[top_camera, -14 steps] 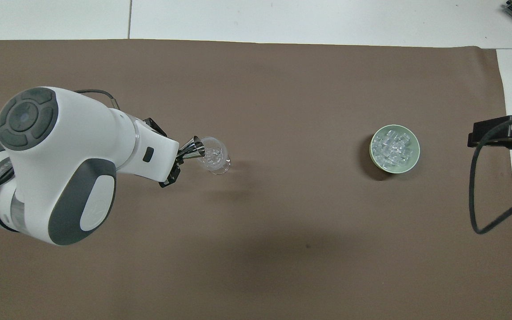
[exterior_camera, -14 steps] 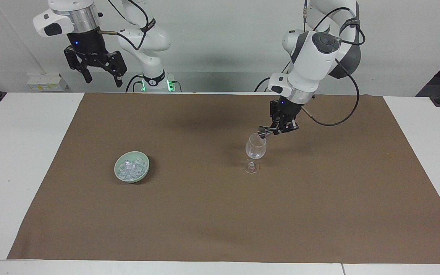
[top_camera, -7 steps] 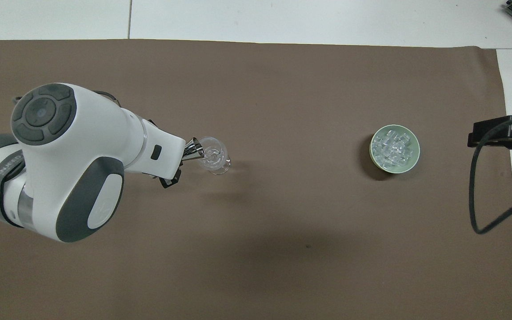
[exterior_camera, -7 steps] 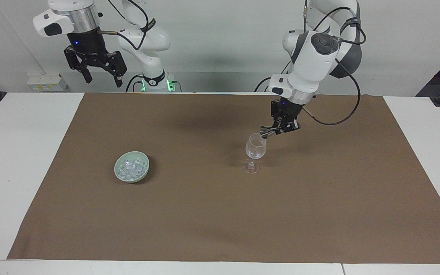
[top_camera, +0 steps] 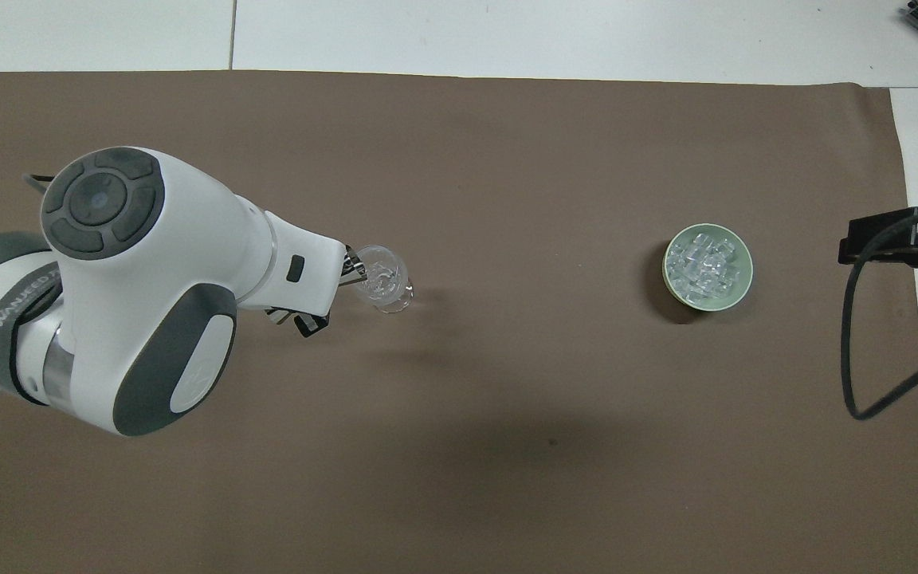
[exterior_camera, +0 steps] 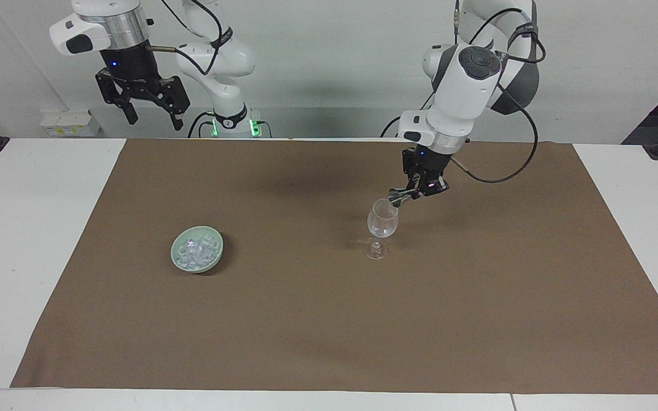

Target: Pour wine and add ice with both arms

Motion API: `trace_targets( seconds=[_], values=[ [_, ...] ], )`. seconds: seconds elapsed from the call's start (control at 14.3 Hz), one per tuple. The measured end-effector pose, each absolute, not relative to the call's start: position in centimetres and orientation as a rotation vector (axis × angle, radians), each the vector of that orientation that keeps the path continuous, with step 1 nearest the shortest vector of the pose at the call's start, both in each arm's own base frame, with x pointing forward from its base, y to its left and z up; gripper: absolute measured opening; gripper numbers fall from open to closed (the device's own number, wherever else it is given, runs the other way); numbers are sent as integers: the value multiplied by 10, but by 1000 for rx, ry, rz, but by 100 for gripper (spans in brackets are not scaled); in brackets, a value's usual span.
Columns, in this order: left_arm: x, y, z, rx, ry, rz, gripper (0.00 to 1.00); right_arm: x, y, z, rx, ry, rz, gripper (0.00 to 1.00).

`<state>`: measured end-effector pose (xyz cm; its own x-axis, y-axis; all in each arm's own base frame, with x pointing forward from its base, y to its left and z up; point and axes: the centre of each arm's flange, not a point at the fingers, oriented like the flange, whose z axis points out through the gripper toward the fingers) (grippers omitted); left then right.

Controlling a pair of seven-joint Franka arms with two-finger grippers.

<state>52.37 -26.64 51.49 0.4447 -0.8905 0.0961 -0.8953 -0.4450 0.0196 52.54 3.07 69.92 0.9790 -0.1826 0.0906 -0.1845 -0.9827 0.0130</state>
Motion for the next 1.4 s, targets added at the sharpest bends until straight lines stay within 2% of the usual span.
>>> trace_targets(
  seconds=[0.84,1.4],
  values=[
    [531,-285,525,2648,-1768,-64,23,525,31,699,3104,-288,139,100],
    [534,-293,522,2680,-1747,-91,23,525,31,699,3104,-288,139,100]
  ],
)
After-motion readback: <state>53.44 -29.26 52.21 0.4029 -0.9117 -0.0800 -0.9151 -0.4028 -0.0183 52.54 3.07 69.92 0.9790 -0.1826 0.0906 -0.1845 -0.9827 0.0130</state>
